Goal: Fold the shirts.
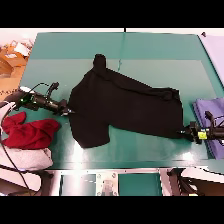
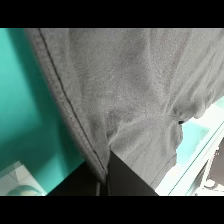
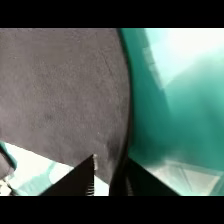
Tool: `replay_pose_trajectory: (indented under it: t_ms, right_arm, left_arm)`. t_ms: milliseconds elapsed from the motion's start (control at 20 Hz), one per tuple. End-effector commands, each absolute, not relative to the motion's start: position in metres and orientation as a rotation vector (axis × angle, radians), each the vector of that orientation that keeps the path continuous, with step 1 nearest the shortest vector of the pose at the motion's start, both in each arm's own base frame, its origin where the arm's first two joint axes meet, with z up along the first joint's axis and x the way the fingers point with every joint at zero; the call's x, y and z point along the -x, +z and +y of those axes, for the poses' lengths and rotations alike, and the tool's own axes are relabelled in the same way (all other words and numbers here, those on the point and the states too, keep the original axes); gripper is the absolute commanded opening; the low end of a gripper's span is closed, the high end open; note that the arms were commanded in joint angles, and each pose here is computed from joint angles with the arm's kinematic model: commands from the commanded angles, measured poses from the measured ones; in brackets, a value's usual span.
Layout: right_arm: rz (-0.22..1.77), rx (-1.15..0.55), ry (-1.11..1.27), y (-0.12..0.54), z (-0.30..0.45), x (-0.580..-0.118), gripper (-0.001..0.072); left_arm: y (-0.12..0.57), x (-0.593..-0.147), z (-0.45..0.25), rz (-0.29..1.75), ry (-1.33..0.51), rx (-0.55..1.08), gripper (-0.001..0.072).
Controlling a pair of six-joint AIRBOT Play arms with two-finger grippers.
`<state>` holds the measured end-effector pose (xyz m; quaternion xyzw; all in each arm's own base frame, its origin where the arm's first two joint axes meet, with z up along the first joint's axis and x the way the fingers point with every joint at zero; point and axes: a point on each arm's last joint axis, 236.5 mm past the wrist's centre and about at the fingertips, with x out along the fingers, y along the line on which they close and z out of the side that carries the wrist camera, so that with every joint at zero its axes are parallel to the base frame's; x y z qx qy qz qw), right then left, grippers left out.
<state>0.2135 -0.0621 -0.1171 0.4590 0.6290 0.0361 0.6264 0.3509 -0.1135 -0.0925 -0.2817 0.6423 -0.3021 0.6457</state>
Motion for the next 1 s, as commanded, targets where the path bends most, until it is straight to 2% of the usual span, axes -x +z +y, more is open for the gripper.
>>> replay_pose_trajectory:
  t_ms: [0, 100, 250, 400, 500, 600, 700, 850, 950]
  right_arm:
    - [1.349, -1.129, 0.202, -0.092, -0.043, -0.238, 0.0025]
    - [1.321, -1.098, 0.322, -0.065, -0.024, -0.262, 0.0022]
    - [1.247, -0.876, 0.495, 0.010, 0.007, -0.309, 0.0021]
    - [1.028, -0.644, 0.497, 0.121, 0.011, -0.349, 0.0022]
    - [0.785, -0.509, 0.410, 0.218, -0.002, -0.363, 0.0021]
    - [0.497, -0.385, 0.309, 0.319, -0.013, -0.359, 0.0022]
    - [0.233, -0.300, 0.231, 0.410, -0.011, -0.333, 0.0022]
    - [-0.130, -0.211, 0.134, 0.518, -0.001, -0.274, 0.0023]
    - [-0.294, -0.200, 0.074, 0.560, 0.001, -0.238, 0.0023]
  left_arm:
    - [-0.088, -0.352, -0.114, 1.459, -0.702, 0.637, 0.0020]
    - [-0.066, -0.359, -0.115, 1.431, -0.742, 0.612, 0.0018]
    - [0.012, -0.386, -0.111, 1.250, -0.751, 0.504, 0.0018]
    - [0.144, -0.397, -0.109, 0.948, -0.728, 0.347, 0.0018]
    - [0.254, -0.385, -0.109, 0.679, -0.694, 0.233, 0.0019]
    - [0.370, -0.352, -0.110, 0.356, -0.639, 0.122, 0.0019]
    - [0.472, -0.294, -0.113, 0.041, -0.584, 0.033, 0.0020]
    - [0.552, -0.205, -0.122, -0.231, -0.554, -0.042, 0.0021]
    - [0.574, -0.166, -0.128, -0.308, -0.558, -0.022, 0.0021]
